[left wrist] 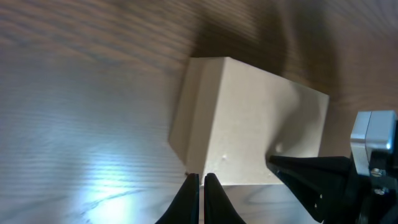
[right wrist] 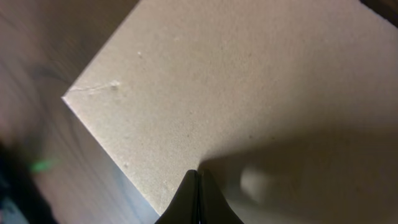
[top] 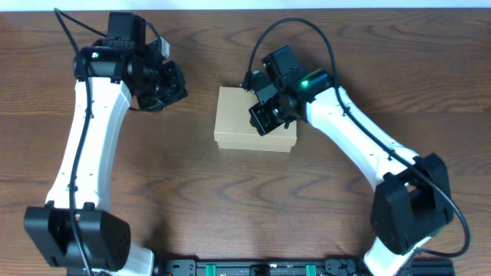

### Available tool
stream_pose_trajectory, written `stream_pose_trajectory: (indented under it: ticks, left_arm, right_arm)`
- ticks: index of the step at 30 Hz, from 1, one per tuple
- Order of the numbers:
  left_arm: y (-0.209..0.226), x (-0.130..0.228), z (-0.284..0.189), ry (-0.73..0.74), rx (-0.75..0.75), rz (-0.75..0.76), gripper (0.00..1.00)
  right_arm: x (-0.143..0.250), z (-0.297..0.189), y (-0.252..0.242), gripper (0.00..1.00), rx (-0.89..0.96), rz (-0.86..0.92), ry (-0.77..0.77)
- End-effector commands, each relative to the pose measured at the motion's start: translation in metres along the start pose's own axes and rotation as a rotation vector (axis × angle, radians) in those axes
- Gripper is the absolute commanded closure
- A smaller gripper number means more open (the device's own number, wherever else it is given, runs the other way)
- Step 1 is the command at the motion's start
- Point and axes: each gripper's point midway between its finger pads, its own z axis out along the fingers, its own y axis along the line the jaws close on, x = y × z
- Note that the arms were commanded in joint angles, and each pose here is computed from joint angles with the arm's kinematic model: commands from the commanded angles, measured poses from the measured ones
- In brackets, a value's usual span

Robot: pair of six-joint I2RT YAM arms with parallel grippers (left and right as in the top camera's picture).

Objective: Pack container
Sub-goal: 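Fold the lid over the box with the right gripper, pressing it shut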

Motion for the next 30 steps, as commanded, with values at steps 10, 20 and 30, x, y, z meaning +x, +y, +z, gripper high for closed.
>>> stream_pose_trajectory:
  ticks: [10,20,30]
  left_arm:
    - [0.013,0.004,-0.023,-0.058,-0.094,-0.011,0.94]
    - [0.017,0.004,-0.024,-0.061,-0.120,-0.013,0.94]
    - [0.011,0.003,-0.037,-0.099,-0.105,0.000,0.94]
  right_arm:
    - [0.037,0.017,-0.019,0.99,0.157,-0.024,0.095]
    - [0.059,0.033,-0.025,0.99,0.154,-0.001,0.133]
    - [0.014,0.002,-0.013,0.99,0.152,-0.021,0.013]
